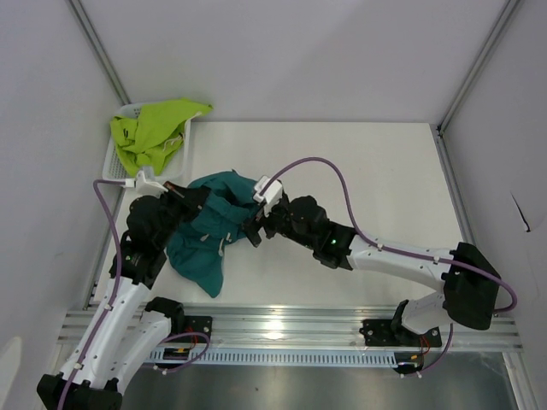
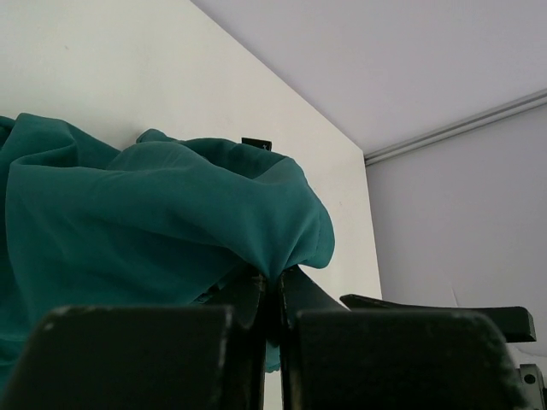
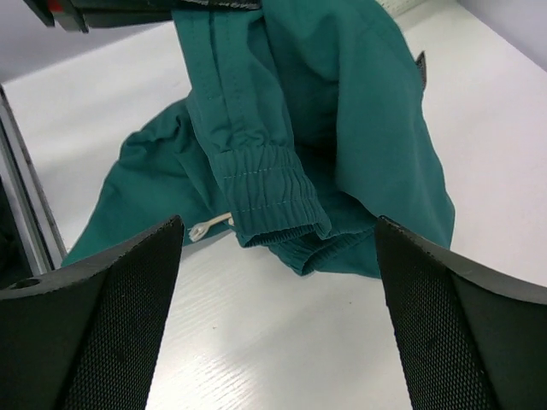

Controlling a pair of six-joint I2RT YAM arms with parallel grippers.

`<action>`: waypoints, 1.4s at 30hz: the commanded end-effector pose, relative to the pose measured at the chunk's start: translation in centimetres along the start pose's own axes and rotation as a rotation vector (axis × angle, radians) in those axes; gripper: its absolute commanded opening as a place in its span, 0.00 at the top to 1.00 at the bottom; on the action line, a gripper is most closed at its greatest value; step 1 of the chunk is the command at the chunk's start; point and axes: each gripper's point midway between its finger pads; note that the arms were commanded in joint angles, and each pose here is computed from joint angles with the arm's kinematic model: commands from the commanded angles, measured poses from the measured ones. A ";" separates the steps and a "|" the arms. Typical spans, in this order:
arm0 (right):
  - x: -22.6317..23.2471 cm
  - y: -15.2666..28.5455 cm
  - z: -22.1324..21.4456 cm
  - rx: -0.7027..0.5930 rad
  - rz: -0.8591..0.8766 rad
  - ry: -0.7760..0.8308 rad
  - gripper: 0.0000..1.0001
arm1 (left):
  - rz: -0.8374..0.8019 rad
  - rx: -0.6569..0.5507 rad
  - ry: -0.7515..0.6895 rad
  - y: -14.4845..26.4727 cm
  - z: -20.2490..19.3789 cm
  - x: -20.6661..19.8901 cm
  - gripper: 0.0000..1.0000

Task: Fold and stack the shorts
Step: Move the shorts to the center of the board, then flatten the shorts out

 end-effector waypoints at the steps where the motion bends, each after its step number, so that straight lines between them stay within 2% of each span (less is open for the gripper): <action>1: 0.0 -1.0 0.4 0.031 -0.031 0.109 0.07 | -0.061 -0.052 0.002 0.9 2.0 -2.5 1.00; 8: 0.7 -2.5 -0.6 0.070 0.002 0.125 0.09 | -0.067 -0.042 0.011 0.9 1.8 -2.6 1.00; 15: 0.6 -4.1 -0.8 0.079 -0.011 0.131 0.16 | -0.062 -0.032 0.011 0.6 1.5 -2.4 1.00; 17: 0.7 -4.4 -0.7 0.081 -0.007 0.130 0.20 | -0.059 -0.027 0.011 0.5 1.3 -2.2 1.00; 19: 0.8 -4.8 -0.7 0.087 -0.005 0.127 0.30 | -0.062 -0.025 0.013 0.4 1.3 -2.3 1.00; 20: 0.9 -4.9 -0.9 0.093 0.000 0.126 0.46 | -0.061 -0.024 0.013 0.4 1.3 -2.2 1.00; 22: 1.0 -5.0 -1.2 0.105 0.002 0.117 0.64 | -0.064 -0.023 0.011 0.4 1.3 -2.3 1.00; 23: 1.0 -4.9 -1.4 0.111 0.002 0.111 0.85 | -0.064 -0.023 0.011 0.4 1.3 -2.3 1.00; 24: 1.1 -4.6 -1.5 0.120 0.003 0.103 0.95 | -0.064 -0.023 0.009 0.4 1.3 -2.3 1.00; 25: 1.1 -4.3 -1.6 0.125 0.005 0.091 1.00 | -0.065 -0.024 0.008 0.4 1.3 -2.3 1.00; 26: 1.4 -3.9 -1.7 0.127 0.006 0.063 1.00 | -0.058 -0.022 0.005 0.3 1.2 -2.2 1.00; 27: 1.4 -3.0 -0.7 0.102 0.004 0.042 1.00 | -0.056 -0.023 0.004 0.3 1.3 -2.1 0.92; 29: 1.4 -1.4 -2.5 0.133 -0.004 -0.023 1.00 | -0.050 -0.016 -0.005 0.2 1.0 -1.9 0.71; 30: 1.4 -0.5 -3.3 0.155 -0.007 -0.040 1.00 | -0.048 -0.009 -0.010 0.1 0.9 -1.8 0.45; 33: 2.2 2.7 -6.0 0.231 -0.005 -0.151 1.00 | -0.035 0.018 -0.033 -0.2 0.4 -1.5 0.19; 36: 4.2 6.2 -9.5 0.339 0.017 -0.194 1.00 | -0.021 0.057 -0.071 -0.8 -0.1 -1.2 0.09; 40: 9.4 10.6 -13.5 0.464 0.065 -0.234 1.00 | -0.054 0.119 -0.121 -1.7 -0.9 -1.7 0.07; 42: 10.5 12.0 -15.6 0.525 0.063 -0.240 1.00 | -0.105 0.178 -0.135 -2.0 -2.0 -2.4 0.05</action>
Point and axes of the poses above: each gripper's point midway between its finger pads, its own y axis back along the fingers, its own x axis along the line the jaws close on, z = x × y, and after that the axes turned 3 degrees about -y, right-handed
